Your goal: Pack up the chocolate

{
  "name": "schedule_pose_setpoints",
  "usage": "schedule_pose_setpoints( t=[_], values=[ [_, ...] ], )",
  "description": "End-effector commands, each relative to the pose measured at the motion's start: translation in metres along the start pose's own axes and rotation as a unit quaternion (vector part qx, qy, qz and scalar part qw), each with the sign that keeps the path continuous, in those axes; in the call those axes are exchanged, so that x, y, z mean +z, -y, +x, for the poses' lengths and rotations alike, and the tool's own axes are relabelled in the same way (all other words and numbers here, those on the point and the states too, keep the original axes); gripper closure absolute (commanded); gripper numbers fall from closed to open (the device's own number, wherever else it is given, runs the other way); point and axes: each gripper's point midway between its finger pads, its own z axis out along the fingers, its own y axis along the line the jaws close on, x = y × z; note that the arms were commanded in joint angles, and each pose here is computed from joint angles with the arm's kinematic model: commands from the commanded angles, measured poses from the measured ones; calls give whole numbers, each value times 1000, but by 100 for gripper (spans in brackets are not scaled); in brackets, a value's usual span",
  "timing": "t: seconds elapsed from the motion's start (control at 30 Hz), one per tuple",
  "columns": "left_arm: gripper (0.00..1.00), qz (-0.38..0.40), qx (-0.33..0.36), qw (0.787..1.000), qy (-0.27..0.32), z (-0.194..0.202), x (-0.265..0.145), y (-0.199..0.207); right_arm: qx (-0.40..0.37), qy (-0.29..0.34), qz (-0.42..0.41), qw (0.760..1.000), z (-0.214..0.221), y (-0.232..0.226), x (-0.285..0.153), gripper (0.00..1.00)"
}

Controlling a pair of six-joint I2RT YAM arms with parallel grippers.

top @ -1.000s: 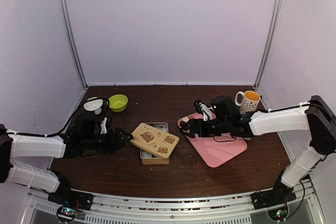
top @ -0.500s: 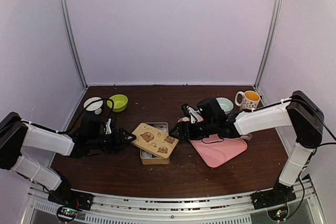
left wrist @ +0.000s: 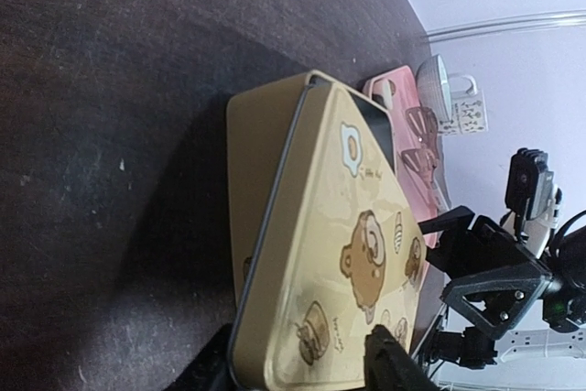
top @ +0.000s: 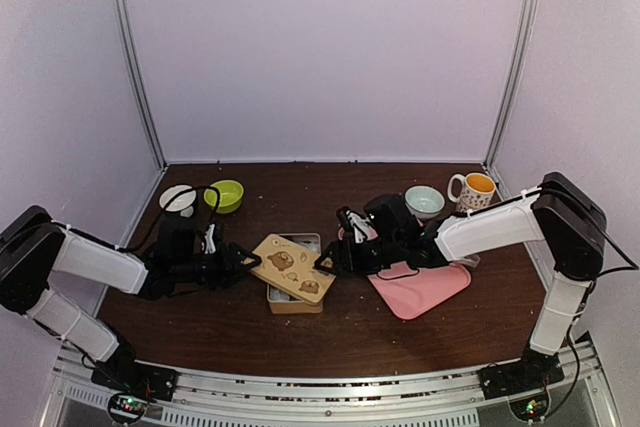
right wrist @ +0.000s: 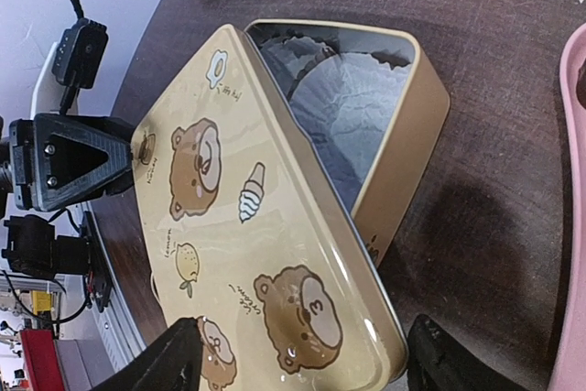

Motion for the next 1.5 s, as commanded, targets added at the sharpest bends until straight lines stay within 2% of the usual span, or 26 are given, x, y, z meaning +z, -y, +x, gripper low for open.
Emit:
schedule_pose_setpoints(
  t=[0.0,0.03,0.13,0.2,0.3,0.37,0.6,0.9,1.17,1.33,1.47],
  values=[
    [58,27,20,999,24,-16,5,18,-7,1,-12,1000,-3,-12,4,24],
    [62,27,21,999,26,-17,6,17,-7,1,-12,1000,-2,-12,4,25],
    [66,29,24,999,31,-20,5,19,-8,0,-15,1000,-1,-14,2,25],
    [73,31,25,999,37,-24,4,20,-11,2,-16,1000,-2,-15,0,26],
    [75,41,28,998,44,-30,0,25,-17,8,-13,1000,-3,-16,-4,25],
    [82,50,32,997,48,-34,-4,30,-21,14,-8,1000,-5,-16,-8,25],
    [83,72,49,994,66,-45,-27,53,-38,56,41,997,-20,-9,-34,20],
    [84,93,72,989,84,-65,-72,86,-59,87,74,992,-30,-10,-66,19],
    [95,21,113,988,106,-77,-126,87,-80,97,112,986,-29,-1,-89,17],
    [87,-28,98,991,89,-71,-125,66,-86,84,116,986,-23,1,-89,17],
    [65,3,51,997,59,-56,-102,49,-86,75,104,988,-19,-1,-86,17]
  ],
)
